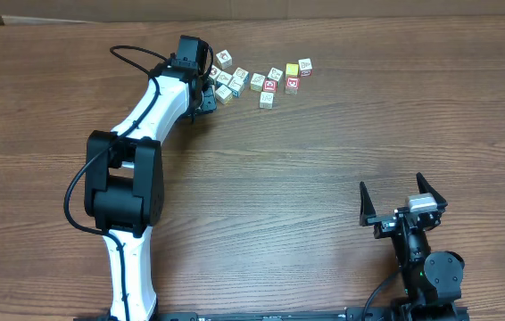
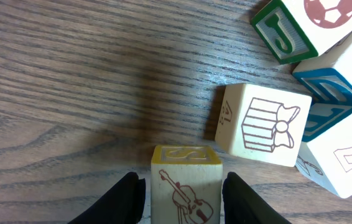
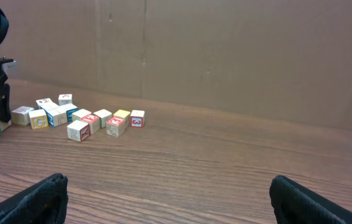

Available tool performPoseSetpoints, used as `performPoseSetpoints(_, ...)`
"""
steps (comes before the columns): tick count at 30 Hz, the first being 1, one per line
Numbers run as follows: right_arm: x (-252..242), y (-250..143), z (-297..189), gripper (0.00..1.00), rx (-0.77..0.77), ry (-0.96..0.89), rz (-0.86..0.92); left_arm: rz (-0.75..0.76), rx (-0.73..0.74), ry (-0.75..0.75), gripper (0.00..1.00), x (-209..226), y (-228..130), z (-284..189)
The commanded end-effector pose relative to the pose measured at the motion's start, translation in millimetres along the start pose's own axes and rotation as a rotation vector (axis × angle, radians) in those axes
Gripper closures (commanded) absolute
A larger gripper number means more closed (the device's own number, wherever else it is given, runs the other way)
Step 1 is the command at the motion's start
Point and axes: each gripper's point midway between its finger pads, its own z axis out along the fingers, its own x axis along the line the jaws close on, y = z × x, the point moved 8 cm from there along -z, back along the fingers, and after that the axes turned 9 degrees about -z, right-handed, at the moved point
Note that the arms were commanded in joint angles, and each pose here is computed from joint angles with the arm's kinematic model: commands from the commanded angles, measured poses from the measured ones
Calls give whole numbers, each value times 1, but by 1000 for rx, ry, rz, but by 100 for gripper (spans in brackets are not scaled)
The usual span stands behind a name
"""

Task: Form a horizontal line
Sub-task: 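Close the left gripper on the cello block, then lift the cello block and carry it right, away from the cluster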

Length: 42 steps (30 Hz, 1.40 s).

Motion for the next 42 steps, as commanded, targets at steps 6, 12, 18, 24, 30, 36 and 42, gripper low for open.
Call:
performPoseSetpoints(6, 2, -2, 0, 0, -8, 7, -1, 25, -1, 23, 61, 0, -2, 9)
performPoseSetpoints(12, 2, -2, 0, 0, -8, 8, -1, 25, -1, 23, 67, 0, -2, 9)
performPoseSetpoints(18, 2, -2, 0, 0, -8, 8, -2, 26, 1, 23, 74, 0, -2, 8)
performPoseSetpoints(24, 2, -2, 0, 0, -8, 8, -2, 25, -8, 17, 72, -1, 0, -1)
performPoseSetpoints(30, 2, -2, 0, 0, -8, 8, -1, 23, -19, 10, 71, 1, 4, -27)
performPoseSetpoints(36, 2, -2, 0, 0, -8, 7, -2, 22, -33, 0, 71, 6, 5, -73)
performPoseSetpoints(42, 2, -2, 0, 0, -8, 8, -1, 20, -41, -17, 74, 14, 1, -122)
